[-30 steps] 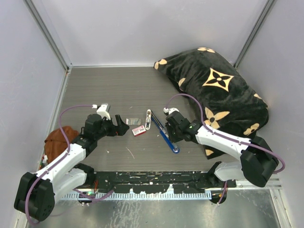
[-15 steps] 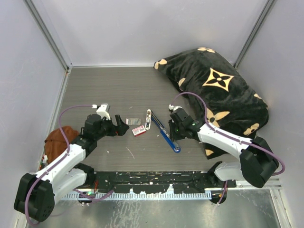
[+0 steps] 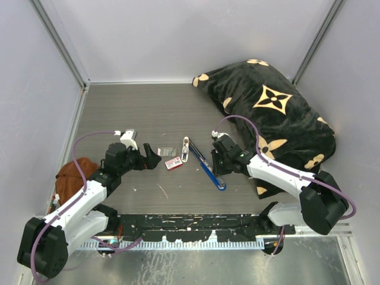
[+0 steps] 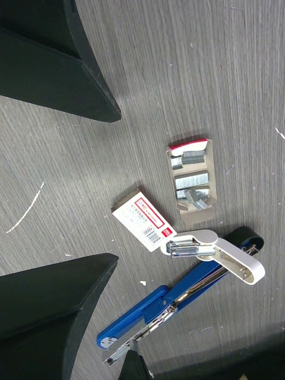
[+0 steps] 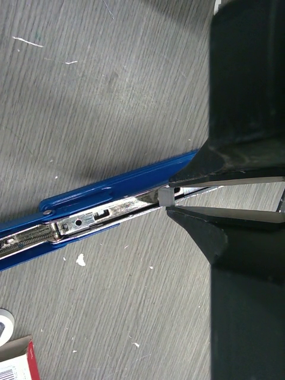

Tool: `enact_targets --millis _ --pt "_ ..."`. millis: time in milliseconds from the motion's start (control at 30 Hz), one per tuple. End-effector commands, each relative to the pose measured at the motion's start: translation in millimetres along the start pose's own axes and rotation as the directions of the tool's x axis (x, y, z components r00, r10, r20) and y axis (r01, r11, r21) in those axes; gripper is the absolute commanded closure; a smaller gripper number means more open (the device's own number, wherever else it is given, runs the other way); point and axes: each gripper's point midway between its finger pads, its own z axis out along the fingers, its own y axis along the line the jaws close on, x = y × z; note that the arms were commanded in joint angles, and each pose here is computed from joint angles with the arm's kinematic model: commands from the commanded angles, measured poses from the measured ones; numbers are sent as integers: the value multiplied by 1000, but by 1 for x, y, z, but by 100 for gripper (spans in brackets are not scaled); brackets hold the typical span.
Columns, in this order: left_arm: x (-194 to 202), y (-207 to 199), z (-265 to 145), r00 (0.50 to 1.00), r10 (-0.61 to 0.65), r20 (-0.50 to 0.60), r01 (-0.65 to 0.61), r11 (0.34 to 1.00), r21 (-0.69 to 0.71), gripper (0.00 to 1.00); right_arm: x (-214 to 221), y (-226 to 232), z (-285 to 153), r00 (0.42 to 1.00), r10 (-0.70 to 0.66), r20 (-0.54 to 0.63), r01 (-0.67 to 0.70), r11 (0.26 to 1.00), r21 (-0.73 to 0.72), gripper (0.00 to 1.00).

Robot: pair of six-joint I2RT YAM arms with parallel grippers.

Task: Load the staples into the stapler
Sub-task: Install the staple into the stapler.

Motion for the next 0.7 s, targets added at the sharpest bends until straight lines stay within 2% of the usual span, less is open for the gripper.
enact_targets --millis 0,667 --pt "-14 -4 -1 998 31 59 -32 999 13 5 -5 -8 0 1000 4 3 -4 999 53 90" --pt "-15 -4 -3 997 34 68 -35 999 17 5 -3 -11 3 992 -120 -49 125 986 113 90"
